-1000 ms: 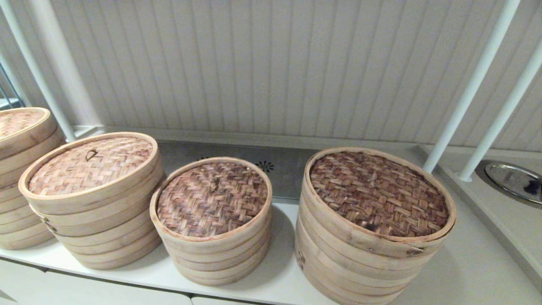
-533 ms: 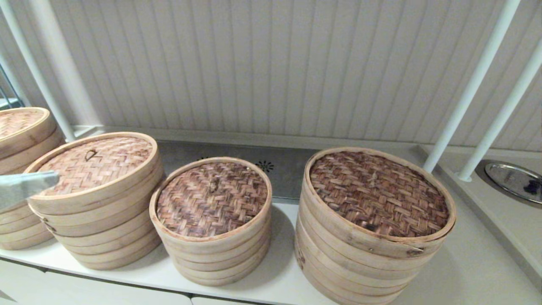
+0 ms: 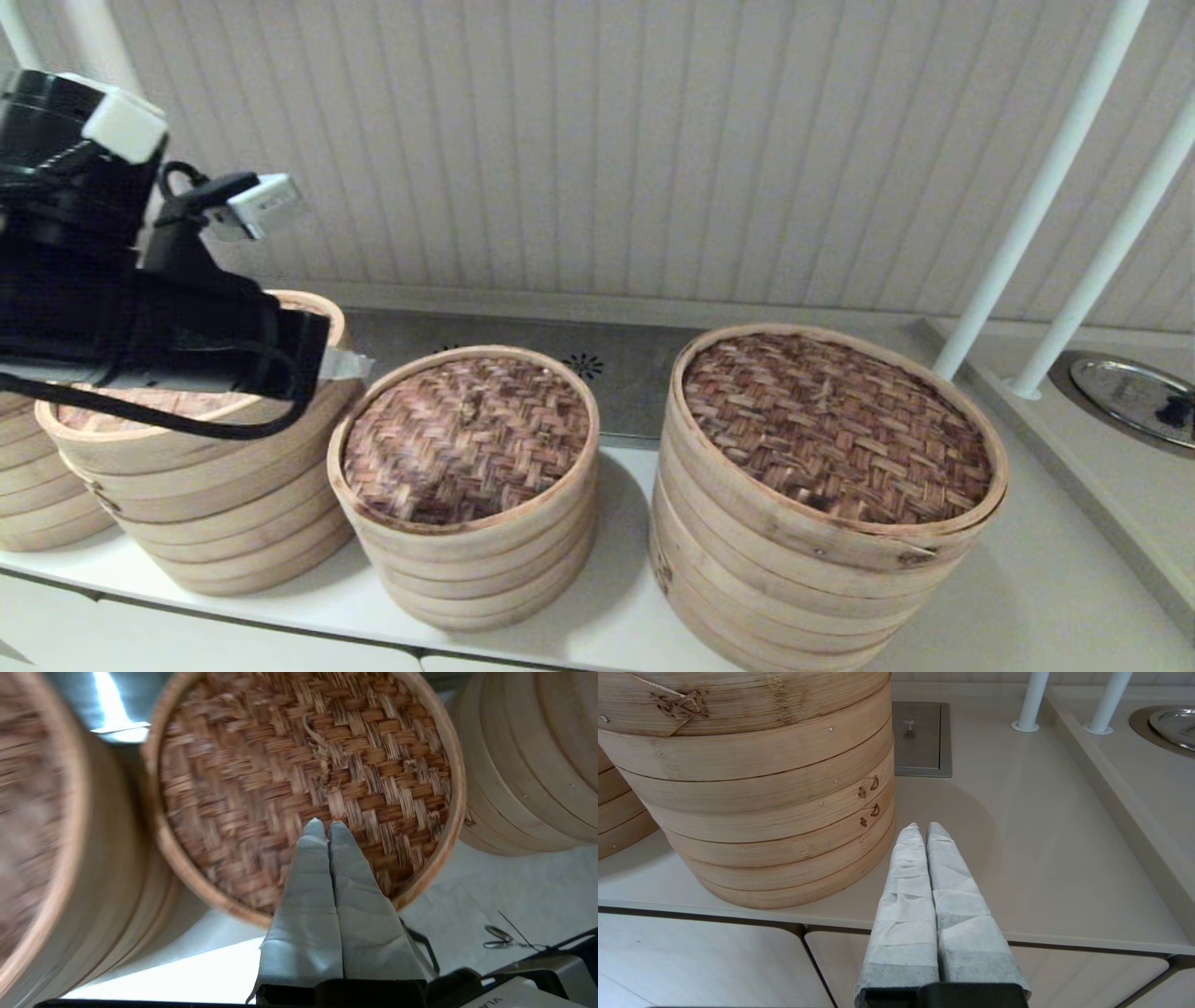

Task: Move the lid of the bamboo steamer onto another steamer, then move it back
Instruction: Pick up the steamer

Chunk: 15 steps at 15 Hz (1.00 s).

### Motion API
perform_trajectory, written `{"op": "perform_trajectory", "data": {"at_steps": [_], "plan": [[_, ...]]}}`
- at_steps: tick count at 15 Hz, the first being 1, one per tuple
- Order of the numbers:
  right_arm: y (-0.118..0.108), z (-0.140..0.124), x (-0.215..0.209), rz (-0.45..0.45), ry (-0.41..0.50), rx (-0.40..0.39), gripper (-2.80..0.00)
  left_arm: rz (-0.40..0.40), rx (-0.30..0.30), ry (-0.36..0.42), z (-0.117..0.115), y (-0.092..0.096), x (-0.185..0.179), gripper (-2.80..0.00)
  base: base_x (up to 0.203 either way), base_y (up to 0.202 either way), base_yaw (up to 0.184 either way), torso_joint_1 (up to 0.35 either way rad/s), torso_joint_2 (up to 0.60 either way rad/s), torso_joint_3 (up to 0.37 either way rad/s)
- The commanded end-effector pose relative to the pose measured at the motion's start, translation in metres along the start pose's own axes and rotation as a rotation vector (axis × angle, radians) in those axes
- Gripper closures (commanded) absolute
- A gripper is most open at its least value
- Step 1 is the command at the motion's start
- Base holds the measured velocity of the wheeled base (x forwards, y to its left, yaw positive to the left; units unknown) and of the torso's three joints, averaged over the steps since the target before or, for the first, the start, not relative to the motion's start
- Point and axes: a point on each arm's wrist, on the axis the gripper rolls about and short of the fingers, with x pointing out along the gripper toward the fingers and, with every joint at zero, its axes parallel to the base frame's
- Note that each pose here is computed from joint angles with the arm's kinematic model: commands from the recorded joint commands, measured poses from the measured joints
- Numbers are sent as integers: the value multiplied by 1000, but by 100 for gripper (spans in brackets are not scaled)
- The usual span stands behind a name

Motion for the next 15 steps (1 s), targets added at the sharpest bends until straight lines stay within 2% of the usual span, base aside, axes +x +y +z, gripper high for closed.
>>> {"op": "perform_trajectory", "data": {"at_steps": [1, 2, 3, 7, 10, 12, 15], "plan": [[0, -1, 0, 0, 4, 0, 0, -13, -4, 85, 2, -1, 38, 0, 0, 0, 0, 0, 0, 0], [0, -1, 0, 0, 2, 0, 0, -13, -10, 102, 3, -1, 46, 0, 0, 0, 0, 0, 0, 0], [0, -1, 0, 0, 2, 0, 0, -10, -14, 120, 2, 0, 55, -280, 0, 0, 0, 0, 0, 0], [0, -1, 0, 0, 2, 0, 0, 29, -35, 133, 7, 2, 75, -280, 0, 0, 0, 0, 0, 0], [0, -1, 0, 0, 2, 0, 0, 36, -67, 151, 10, -4, 90, -280, 0, 0, 0, 0, 0, 0], [0, -1, 0, 0, 2, 0, 0, 82, -56, 160, 10, -8, 100, -280, 0, 0, 0, 0, 0, 0], [0, -1, 0, 0, 2, 0, 0, 100, -48, 188, 5, -10, 110, -280, 0, 0, 0, 0, 0, 0]]}}
